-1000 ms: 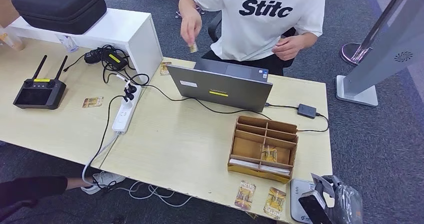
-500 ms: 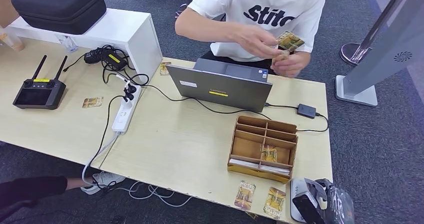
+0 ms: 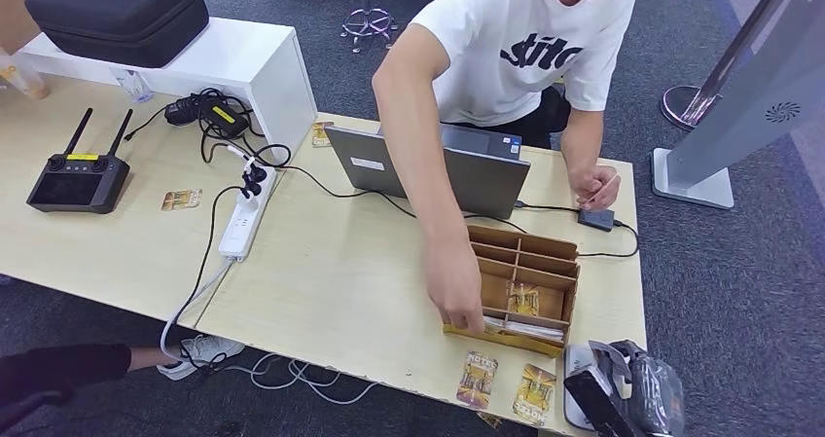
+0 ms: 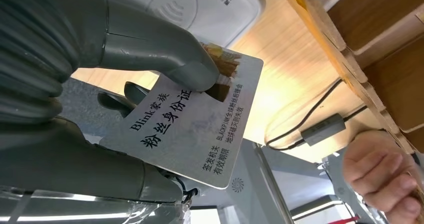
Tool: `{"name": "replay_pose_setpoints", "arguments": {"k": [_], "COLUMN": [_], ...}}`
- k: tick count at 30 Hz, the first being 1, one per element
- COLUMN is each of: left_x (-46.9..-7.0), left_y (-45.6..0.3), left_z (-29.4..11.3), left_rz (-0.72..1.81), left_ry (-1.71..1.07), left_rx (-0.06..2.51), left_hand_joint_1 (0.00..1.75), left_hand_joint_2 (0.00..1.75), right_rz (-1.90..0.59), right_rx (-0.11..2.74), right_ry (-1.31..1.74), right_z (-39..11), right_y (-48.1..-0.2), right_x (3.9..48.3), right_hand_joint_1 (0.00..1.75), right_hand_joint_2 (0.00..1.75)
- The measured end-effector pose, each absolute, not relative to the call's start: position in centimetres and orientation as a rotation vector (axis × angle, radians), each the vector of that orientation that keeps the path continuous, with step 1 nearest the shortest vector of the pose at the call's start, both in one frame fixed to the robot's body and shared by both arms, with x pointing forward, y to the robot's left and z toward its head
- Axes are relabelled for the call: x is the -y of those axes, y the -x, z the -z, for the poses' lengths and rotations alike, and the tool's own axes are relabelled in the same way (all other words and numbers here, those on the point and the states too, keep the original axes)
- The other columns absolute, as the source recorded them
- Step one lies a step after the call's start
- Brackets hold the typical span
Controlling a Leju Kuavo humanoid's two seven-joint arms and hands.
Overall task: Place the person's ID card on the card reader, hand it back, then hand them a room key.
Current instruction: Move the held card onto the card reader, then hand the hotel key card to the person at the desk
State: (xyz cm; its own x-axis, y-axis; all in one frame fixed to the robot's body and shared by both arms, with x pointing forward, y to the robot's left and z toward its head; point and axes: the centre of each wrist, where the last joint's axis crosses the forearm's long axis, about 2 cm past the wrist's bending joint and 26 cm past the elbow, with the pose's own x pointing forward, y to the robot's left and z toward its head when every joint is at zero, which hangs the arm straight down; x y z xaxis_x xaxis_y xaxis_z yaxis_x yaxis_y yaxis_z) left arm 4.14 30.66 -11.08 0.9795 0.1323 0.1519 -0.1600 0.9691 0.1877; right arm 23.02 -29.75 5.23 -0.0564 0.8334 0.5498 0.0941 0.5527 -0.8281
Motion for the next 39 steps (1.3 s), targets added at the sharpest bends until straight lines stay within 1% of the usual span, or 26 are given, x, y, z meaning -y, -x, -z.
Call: {"name": "replay_pose_setpoints", "arguments": {"k": [3, 12, 20, 30, 39], "left_x": [-30.7, -30.7, -30.7, -30.9, -31.3], "left_y": [-4.1, -4.0, -4.1, -4.5, -5.0], "left_z": [11.1, 11.1, 11.1, 11.0, 11.0], "left_rz": [-0.147, -0.141, -0.122, -0.087, -0.060], "left_ry": [-0.202, -0.204, -0.199, -0.194, -0.194], "left_rx": [0.138, 0.135, 0.136, 0.144, 0.151], "left_hand_joint_1": [0.00, 0.00, 0.00, 0.00, 0.00], "left_hand_joint_2": [1.75, 1.75, 1.75, 1.75, 1.75], "right_rz": [-0.709, -0.625, -0.601, -0.638, -0.682], "right_rx": [1.576, 1.781, 1.926, 1.989, 1.967], "right_ry": [0.862, 0.986, 0.993, 0.966, 0.972], "right_z": [-6.4, -12.3, -16.4, -21.1, -23.6], "right_y": [-23.3, -24.9, -27.0, -31.0, -34.5], "right_x": [29.8, 29.8, 28.7, 26.3, 24.7], "right_hand_joint_1": [1.75, 1.75, 1.75, 1.75, 1.75], "right_hand_joint_2": [1.75, 1.75, 1.75, 1.75, 1.75]}}
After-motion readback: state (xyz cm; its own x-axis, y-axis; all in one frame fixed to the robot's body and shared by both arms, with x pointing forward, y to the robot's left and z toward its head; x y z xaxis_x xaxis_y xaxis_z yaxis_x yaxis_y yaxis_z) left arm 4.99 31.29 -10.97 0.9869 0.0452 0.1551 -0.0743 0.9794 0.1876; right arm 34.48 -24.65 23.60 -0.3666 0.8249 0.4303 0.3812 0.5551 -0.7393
